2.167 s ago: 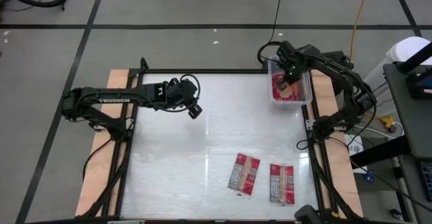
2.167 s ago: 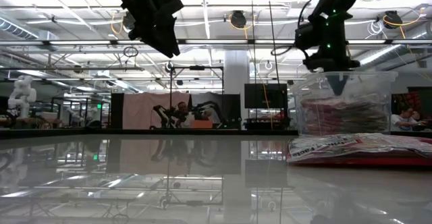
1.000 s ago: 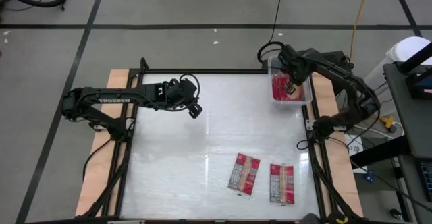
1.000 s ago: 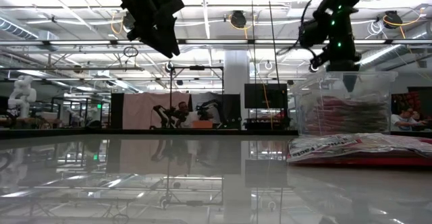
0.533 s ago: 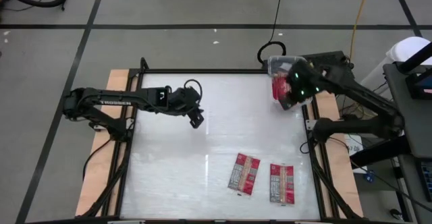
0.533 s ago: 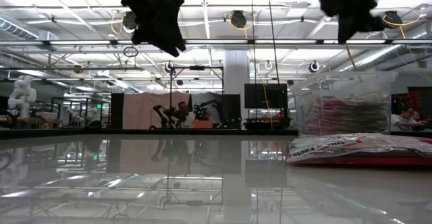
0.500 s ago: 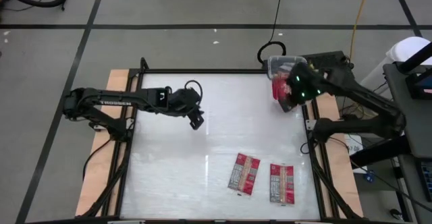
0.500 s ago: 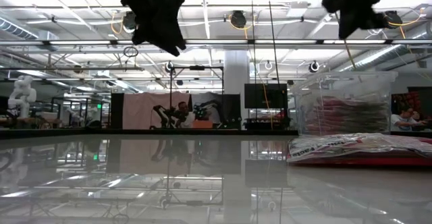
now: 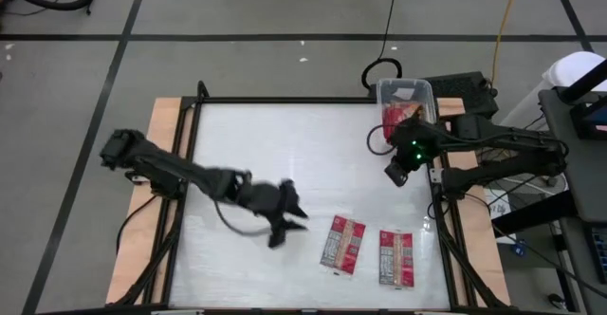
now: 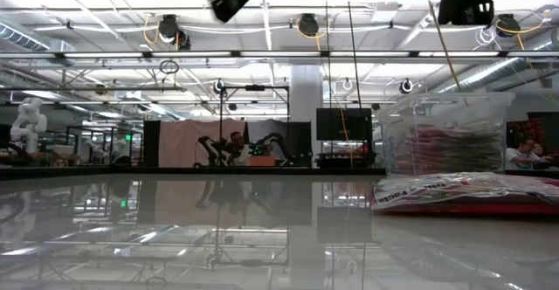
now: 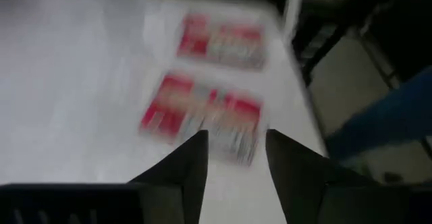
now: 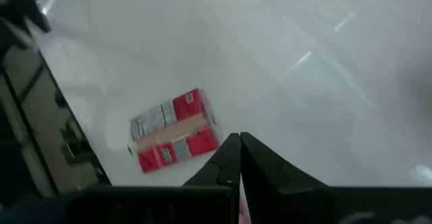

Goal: Sort popcorn bags into baskets
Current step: Put the red popcorn bag into the transparent container

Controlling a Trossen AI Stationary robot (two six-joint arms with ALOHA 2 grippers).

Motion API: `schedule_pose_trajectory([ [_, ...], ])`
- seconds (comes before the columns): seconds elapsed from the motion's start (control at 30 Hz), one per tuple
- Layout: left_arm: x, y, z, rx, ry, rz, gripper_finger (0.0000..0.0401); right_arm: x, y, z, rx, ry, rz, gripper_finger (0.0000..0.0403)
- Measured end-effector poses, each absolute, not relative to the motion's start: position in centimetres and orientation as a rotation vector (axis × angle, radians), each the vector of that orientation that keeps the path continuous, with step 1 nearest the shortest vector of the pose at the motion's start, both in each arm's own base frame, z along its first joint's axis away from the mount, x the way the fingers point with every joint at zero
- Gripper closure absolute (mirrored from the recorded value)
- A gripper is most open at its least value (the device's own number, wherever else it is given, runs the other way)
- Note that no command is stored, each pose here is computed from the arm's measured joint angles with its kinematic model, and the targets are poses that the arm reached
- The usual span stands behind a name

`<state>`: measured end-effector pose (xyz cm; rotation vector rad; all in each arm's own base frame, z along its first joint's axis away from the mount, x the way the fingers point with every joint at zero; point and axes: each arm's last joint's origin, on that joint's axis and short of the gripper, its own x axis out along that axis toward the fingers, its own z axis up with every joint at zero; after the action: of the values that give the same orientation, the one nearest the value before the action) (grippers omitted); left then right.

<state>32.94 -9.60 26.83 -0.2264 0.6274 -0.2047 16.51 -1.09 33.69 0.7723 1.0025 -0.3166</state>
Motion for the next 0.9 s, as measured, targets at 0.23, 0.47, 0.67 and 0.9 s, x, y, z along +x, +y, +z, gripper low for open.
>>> schedule_pose_trajectory([
  [0.23,33.2,-15.7,24.3,-0.212,0.611,-0.216,0.0213,16.3,-0.7,33.5,0.638,1.075,-0.115,0.0399],
  [0.47,35.7,-19.6,20.2,-0.164,0.651,-0.229,0.0199,14.7,-0.6,33.1,0.529,1.080,-0.042,0.0399],
  [0.67,37.2,-20.5,16.5,-0.097,0.758,-0.197,0.0198,14.7,-0.2,31.8,0.595,1.061,0.011,0.0399],
  [0.9,40.1,-21.0,15.7,-0.027,0.717,-0.225,0.0197,15.1,1.0,29.9,0.753,0.966,0.024,0.0399],
])
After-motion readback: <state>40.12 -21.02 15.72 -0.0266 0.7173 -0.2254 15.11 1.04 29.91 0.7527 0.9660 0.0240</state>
